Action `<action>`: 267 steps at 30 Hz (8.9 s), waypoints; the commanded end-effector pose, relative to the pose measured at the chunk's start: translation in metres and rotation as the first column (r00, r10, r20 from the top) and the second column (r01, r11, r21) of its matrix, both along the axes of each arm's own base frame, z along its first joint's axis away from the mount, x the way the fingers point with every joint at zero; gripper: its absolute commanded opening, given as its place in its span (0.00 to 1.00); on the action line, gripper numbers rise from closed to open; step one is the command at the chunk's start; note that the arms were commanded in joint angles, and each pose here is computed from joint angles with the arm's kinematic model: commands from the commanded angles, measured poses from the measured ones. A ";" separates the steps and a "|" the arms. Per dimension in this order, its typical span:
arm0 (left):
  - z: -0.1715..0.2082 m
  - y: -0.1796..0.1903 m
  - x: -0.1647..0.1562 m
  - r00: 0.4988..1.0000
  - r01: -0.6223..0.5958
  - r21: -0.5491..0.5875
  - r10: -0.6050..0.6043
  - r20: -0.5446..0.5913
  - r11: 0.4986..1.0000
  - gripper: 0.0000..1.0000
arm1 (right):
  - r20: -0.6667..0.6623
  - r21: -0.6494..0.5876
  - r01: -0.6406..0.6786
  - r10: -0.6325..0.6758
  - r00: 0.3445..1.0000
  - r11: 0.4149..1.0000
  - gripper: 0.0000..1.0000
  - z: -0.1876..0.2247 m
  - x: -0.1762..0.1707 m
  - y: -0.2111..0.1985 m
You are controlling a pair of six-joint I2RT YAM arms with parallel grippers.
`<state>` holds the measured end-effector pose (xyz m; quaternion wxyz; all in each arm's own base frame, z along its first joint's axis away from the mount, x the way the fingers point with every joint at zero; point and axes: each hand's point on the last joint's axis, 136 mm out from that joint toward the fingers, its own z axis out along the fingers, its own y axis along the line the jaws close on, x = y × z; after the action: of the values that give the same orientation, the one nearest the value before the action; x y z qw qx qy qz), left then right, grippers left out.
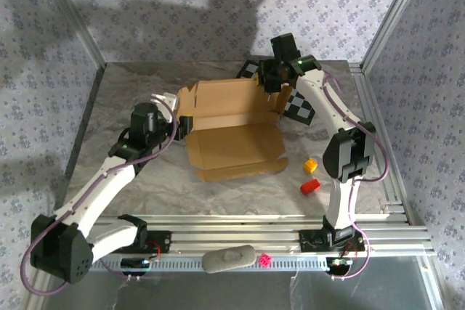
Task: Fold the paper box
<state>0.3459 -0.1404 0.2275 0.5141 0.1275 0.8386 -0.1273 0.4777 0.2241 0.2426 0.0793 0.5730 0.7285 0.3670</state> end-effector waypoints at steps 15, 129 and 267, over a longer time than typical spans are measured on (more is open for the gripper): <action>-0.004 0.037 0.055 0.877 -0.473 0.132 0.479 -0.019 0.871 0.00 | 0.064 0.007 0.027 -0.027 0.998 1.000 0.00 0.001 -0.005 0.012; -0.086 0.040 -0.010 0.964 -0.245 -0.215 0.215 -0.156 0.945 0.49 | 0.522 0.103 -0.458 0.344 0.781 0.883 0.00 -0.055 -0.001 0.156; -0.158 0.119 0.085 0.649 -0.647 0.203 0.671 -0.360 0.735 0.00 | 0.234 0.034 -0.329 0.313 0.921 0.944 0.00 -0.112 0.026 0.170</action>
<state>0.4471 -0.0479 0.0982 0.3843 -0.1632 0.9085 0.0174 0.5246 0.3855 0.1801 0.1397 0.4107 0.7518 0.4967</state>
